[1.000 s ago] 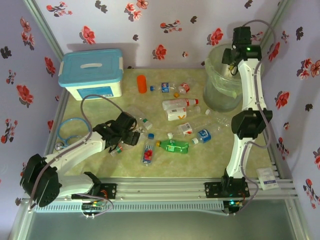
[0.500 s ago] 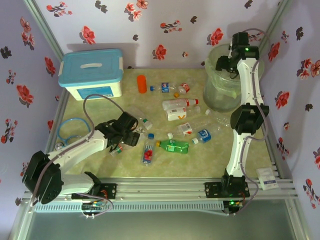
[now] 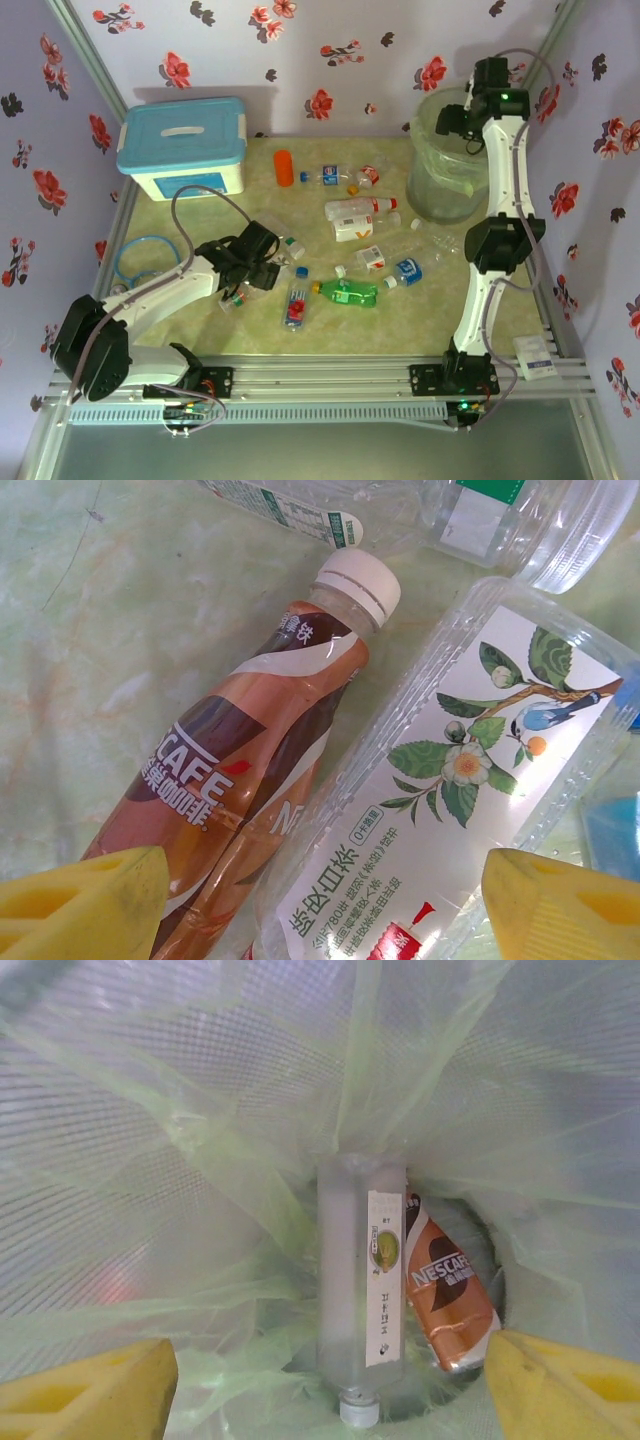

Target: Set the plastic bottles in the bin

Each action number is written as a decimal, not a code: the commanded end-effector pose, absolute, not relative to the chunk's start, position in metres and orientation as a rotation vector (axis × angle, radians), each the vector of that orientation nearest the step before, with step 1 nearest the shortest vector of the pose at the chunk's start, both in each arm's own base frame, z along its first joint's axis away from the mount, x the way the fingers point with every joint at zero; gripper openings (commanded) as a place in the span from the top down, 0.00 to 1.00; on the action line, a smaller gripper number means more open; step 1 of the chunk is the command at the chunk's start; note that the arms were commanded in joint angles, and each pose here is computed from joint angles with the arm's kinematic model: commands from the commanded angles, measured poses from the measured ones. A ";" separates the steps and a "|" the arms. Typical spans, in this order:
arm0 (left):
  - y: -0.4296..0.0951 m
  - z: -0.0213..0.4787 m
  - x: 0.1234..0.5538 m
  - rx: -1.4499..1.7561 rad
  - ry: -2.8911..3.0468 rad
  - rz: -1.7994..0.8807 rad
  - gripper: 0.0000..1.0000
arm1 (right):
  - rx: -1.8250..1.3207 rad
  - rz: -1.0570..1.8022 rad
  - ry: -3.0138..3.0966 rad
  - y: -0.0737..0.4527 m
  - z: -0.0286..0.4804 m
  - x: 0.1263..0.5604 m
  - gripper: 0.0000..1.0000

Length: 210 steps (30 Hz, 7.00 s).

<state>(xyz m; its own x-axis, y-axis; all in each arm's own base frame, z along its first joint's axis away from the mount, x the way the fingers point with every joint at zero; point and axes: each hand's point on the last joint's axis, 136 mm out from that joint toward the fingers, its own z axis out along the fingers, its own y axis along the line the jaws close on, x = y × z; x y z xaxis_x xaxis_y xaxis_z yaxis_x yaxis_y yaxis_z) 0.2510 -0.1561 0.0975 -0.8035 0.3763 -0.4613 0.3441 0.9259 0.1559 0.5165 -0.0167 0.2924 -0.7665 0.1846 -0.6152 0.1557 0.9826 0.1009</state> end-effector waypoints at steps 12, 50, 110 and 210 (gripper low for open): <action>-0.169 0.068 0.234 0.672 2.705 0.043 0.18 | 0.176 0.225 2.159 0.011 0.400 0.457 0.19; -0.186 0.121 0.253 0.631 2.601 -0.048 0.44 | -0.136 0.604 2.071 0.119 0.413 0.394 0.18; -0.261 0.267 0.340 0.458 1.951 -0.593 0.15 | -0.309 1.419 2.218 0.350 0.275 0.381 0.52; -0.227 0.207 0.332 0.346 2.150 -0.542 0.02 | 0.363 0.551 2.100 0.000 0.345 0.508 0.25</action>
